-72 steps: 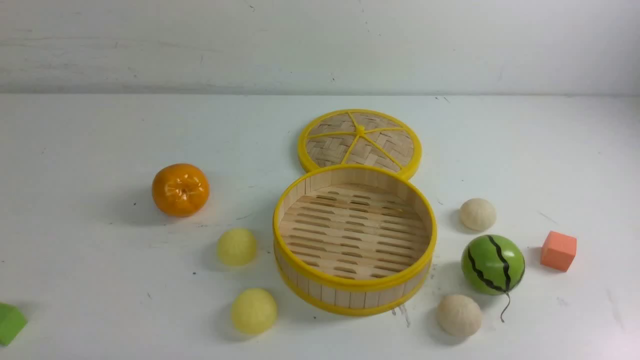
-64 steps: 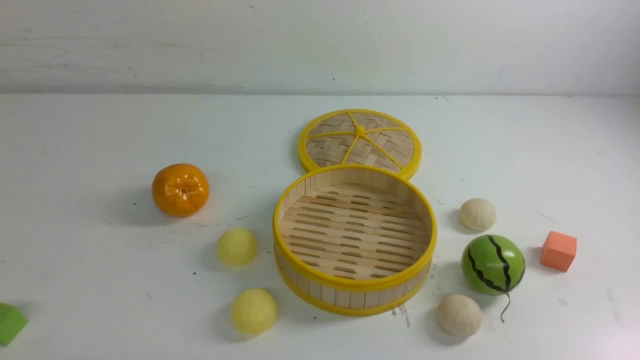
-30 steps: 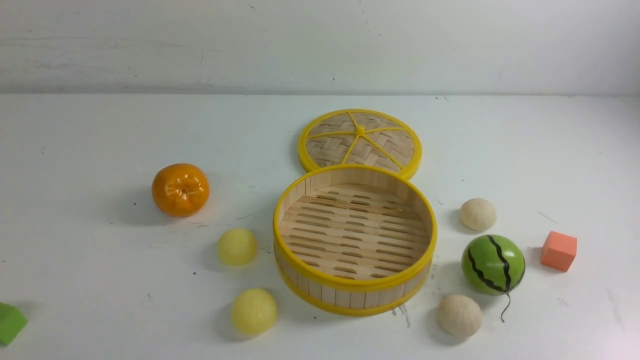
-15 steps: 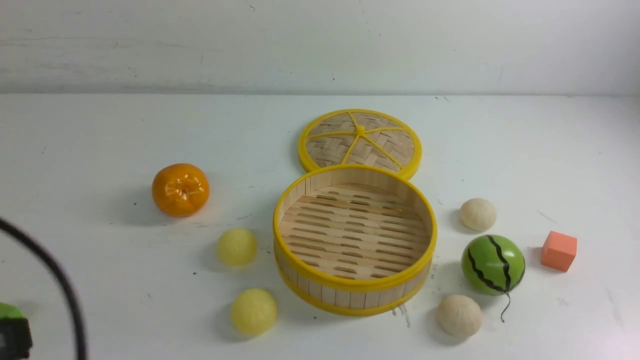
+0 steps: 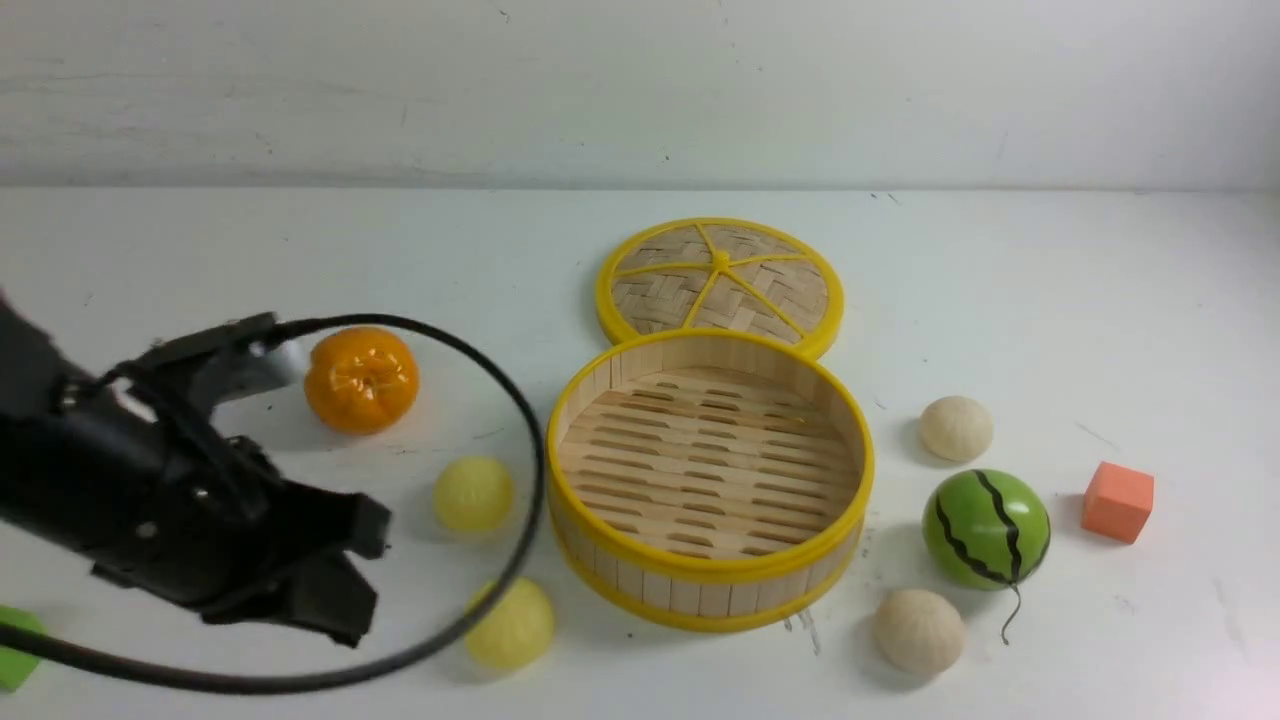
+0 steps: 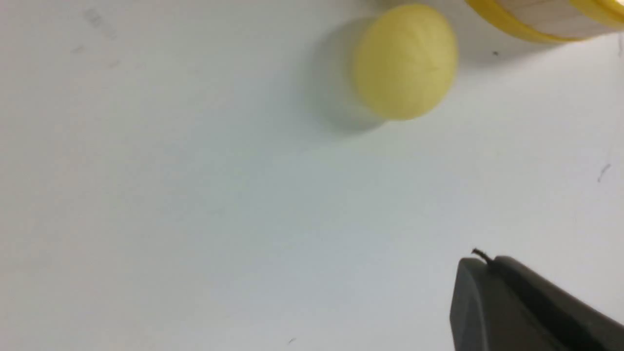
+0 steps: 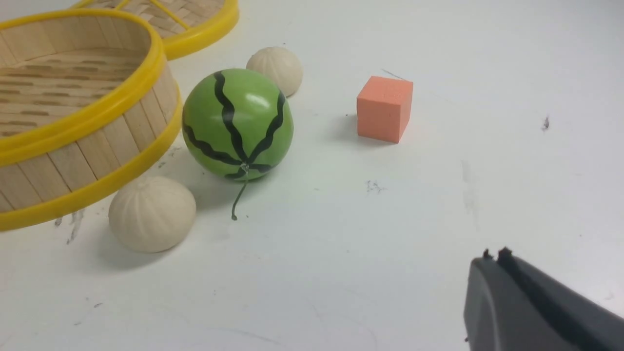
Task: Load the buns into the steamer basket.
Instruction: Use the left arm to grab a steamed stuffed bun
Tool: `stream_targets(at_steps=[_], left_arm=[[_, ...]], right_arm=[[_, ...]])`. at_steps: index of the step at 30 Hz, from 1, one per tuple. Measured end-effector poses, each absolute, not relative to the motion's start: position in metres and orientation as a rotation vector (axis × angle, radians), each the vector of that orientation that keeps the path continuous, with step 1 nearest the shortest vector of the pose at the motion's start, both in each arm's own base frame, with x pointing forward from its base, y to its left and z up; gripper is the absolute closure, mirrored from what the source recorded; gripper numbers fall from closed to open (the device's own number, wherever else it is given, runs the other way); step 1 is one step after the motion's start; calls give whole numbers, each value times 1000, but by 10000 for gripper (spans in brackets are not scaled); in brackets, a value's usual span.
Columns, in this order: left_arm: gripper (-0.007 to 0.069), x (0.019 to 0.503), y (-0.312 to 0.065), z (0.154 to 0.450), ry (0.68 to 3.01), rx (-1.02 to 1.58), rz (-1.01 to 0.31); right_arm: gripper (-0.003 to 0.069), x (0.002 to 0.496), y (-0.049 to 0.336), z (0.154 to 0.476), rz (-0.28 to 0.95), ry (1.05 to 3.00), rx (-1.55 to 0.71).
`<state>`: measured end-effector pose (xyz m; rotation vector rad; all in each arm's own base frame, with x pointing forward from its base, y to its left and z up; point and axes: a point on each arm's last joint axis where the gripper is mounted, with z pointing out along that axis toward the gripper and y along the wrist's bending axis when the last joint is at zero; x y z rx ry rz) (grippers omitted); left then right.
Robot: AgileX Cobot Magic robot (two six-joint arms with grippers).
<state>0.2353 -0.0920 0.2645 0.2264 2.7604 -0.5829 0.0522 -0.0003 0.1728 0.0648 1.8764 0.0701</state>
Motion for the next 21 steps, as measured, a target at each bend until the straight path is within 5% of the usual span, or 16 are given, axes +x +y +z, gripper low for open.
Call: stream_targets(at_steps=[5,15,21], left_arm=[[638,238,-146,270,2731,460,-444],[631,286,-172,227,2829,533,-280],[522,299,-176,212,2824,575,-226]], right_arm=[[680,52,0,173,70,1876,65],[680,52,0,173,70,1876,65],[680,52,0,173,70,1876,65]])
